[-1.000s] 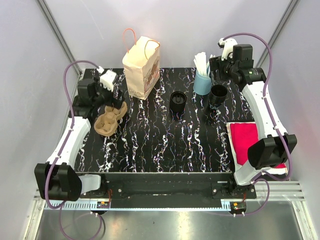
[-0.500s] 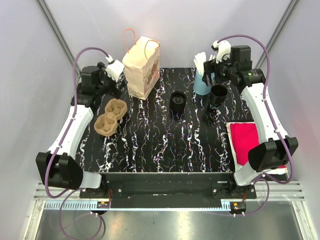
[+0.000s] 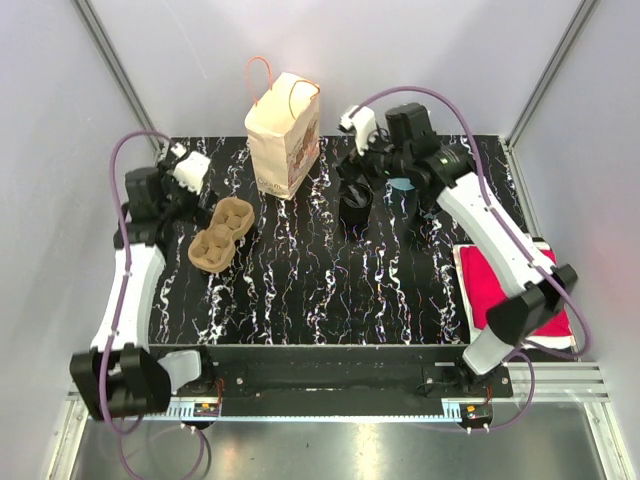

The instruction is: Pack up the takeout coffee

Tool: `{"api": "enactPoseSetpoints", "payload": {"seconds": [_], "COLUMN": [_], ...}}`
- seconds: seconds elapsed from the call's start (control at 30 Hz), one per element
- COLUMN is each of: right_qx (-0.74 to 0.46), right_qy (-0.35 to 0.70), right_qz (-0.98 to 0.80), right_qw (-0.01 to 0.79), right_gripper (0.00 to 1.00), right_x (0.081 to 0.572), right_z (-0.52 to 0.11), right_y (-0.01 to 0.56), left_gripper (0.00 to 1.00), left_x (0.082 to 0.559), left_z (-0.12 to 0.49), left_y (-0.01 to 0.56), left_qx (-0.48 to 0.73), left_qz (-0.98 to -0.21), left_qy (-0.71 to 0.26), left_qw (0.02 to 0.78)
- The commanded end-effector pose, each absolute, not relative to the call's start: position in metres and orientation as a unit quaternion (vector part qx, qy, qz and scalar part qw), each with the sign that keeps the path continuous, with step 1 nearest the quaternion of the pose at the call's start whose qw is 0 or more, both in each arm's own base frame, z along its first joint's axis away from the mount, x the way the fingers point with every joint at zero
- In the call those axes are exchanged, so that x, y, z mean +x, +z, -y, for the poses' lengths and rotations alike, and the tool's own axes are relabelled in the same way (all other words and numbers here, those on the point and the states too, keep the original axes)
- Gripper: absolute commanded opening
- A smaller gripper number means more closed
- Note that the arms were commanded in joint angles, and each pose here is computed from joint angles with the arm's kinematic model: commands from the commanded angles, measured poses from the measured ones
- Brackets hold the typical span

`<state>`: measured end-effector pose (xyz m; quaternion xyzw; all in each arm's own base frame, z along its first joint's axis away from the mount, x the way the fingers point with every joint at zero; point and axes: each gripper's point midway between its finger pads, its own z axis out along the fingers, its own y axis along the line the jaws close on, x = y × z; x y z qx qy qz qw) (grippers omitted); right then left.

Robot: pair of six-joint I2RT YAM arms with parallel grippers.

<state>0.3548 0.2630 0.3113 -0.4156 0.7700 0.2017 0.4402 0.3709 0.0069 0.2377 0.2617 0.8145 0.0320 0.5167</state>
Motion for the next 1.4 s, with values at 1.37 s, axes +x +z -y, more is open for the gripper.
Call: {"api": "enactPoseSetpoints", "payload": {"seconds": [1.37], "right_qx": [-0.559], "right_qy": [0.297], "right_qz": [-0.626], "right_qw": [0.455], "right_gripper": [0.89], "right_x": [0.373], "right_z": [-0.606], "right_y": [0.126], "left_gripper": [0.99], "left_x": [0.337], "left_z": [-0.120], "left_y": [0.229], "left_qx": [-0.084], "left_qz": [-0.813], "left_qy": [0.038], "left_qw": [0.575]}}
